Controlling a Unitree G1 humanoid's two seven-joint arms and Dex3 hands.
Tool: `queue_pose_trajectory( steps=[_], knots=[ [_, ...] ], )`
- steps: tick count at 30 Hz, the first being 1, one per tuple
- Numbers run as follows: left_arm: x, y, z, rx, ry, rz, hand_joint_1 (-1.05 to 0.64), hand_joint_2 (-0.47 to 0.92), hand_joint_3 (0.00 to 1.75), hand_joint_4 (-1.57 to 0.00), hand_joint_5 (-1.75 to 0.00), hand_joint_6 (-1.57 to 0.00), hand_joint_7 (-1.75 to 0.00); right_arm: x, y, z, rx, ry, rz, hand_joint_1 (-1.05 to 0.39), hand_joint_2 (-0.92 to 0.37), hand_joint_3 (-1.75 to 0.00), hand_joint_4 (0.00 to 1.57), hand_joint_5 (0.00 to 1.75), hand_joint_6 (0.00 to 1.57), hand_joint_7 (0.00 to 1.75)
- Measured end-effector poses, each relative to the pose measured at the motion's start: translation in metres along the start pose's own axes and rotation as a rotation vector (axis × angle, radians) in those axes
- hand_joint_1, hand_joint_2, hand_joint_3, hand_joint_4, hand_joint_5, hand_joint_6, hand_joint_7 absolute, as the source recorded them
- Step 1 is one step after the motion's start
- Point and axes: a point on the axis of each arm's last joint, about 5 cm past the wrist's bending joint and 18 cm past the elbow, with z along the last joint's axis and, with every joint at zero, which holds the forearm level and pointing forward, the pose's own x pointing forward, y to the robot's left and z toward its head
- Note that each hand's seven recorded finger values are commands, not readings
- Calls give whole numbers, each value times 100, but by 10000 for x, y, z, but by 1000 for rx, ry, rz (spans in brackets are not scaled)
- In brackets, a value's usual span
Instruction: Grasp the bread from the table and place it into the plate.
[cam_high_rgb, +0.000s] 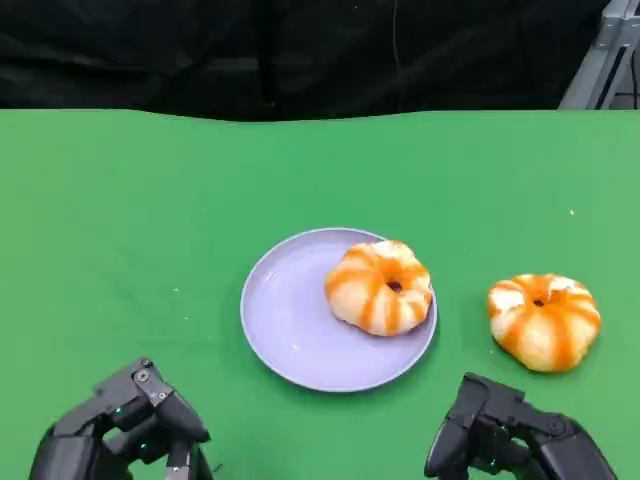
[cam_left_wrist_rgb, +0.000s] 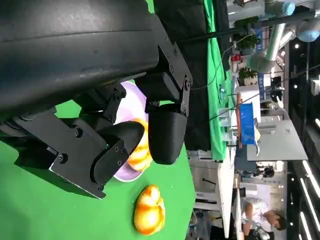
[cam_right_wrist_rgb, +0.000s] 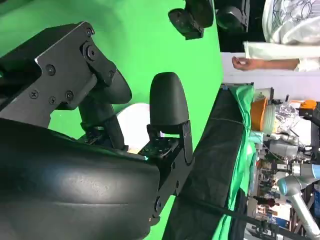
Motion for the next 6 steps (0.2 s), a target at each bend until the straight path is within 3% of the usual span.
queue_pose_trajectory(
  steps=[6],
  knots=[
    [7,-25,-30,26,-8,-15,-5,43,132,-83,-172,-78,-155,-10,-17,-17,-1,2,7,2,-38,-137,67,175,62,161]
  ],
)
